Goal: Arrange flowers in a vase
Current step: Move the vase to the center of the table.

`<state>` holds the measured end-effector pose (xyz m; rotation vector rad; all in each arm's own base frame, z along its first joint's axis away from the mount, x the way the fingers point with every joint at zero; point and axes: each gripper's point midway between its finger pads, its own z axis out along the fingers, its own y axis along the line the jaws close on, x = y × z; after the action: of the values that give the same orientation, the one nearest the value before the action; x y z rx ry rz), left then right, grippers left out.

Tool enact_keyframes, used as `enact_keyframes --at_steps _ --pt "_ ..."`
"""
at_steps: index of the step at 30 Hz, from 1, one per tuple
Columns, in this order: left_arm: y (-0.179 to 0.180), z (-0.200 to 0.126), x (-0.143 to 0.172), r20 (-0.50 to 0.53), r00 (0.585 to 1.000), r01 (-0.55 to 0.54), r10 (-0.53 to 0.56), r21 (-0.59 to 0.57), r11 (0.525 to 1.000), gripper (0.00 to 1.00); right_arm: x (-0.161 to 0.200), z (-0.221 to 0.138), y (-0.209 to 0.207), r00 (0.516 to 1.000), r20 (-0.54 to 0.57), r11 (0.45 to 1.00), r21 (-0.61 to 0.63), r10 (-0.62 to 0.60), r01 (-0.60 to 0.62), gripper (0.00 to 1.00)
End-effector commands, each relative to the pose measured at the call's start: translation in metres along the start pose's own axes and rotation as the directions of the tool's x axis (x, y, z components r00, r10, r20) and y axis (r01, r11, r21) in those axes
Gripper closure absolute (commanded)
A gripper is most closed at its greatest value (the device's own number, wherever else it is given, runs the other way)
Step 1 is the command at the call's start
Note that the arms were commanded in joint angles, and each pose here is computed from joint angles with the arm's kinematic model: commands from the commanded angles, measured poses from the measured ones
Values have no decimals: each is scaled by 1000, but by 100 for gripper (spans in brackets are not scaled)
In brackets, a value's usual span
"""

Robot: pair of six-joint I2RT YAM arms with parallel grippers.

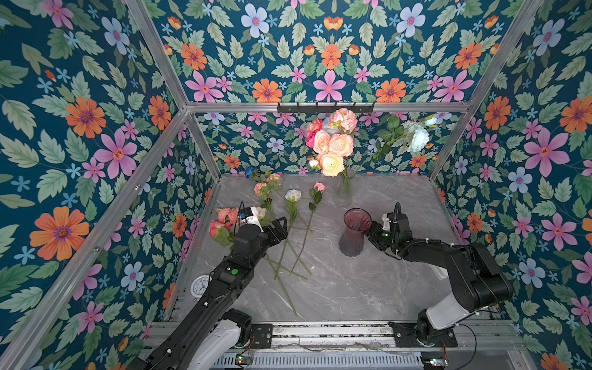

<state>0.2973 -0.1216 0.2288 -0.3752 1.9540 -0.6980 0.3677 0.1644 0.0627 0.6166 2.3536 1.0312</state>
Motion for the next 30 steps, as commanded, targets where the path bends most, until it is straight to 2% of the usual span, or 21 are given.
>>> enact_keyframes --at_steps 1,5,7,9,12,14,16,17,18,19,22,27,30 --pt "21 -3 1 3 1000 -27 27 -107 994 8 14 10 23 999 0 998 -28 -52 52 27" --pt "52 7 12 -47 999 -12 2 -228 974 11 37 21 37 993 -42 993 -29 -112 111 27" --pt "71 19 19 -86 995 23 -47 -261 965 14 42 20 41 990 -48 991 -30 -135 133 27" --pt "88 33 22 -85 989 99 -125 -258 961 19 37 12 36 988 -22 987 26 -156 156 26" --pt "91 56 13 -62 985 143 -164 -253 957 24 22 -14 29 973 64 970 117 -220 211 26" --pt "81 76 4 -54 982 164 -179 -212 963 32 15 -33 32 959 115 959 145 -261 244 27" --pt "80 96 4 -75 975 188 -208 -216 958 46 9 -51 34 943 154 949 167 -294 269 27" --pt "84 102 5 -83 971 198 -224 -247 949 54 7 -60 35 936 166 943 179 -311 281 27" --pt "92 103 11 -92 965 207 -244 -298 932 55 7 -67 36 930 174 938 184 -325 294 27" --pt "102 100 16 -97 960 213 -263 -355 910 55 7 -73 36 926 179 935 188 -334 301 27" --pt "132 67 23 -59 962 199 -265 -511 836 41 8 -91 36 914 209 932 182 -349 314 27" --pt "153 12 31 -5 963 212 -271 -611 763 38 7 -106 38 898 259 932 163 -356 322 27" --pt "168 3 52 -23 952 218 -306 -650 728 37 7 -107 41 893 267 931 155 -363 332 27"
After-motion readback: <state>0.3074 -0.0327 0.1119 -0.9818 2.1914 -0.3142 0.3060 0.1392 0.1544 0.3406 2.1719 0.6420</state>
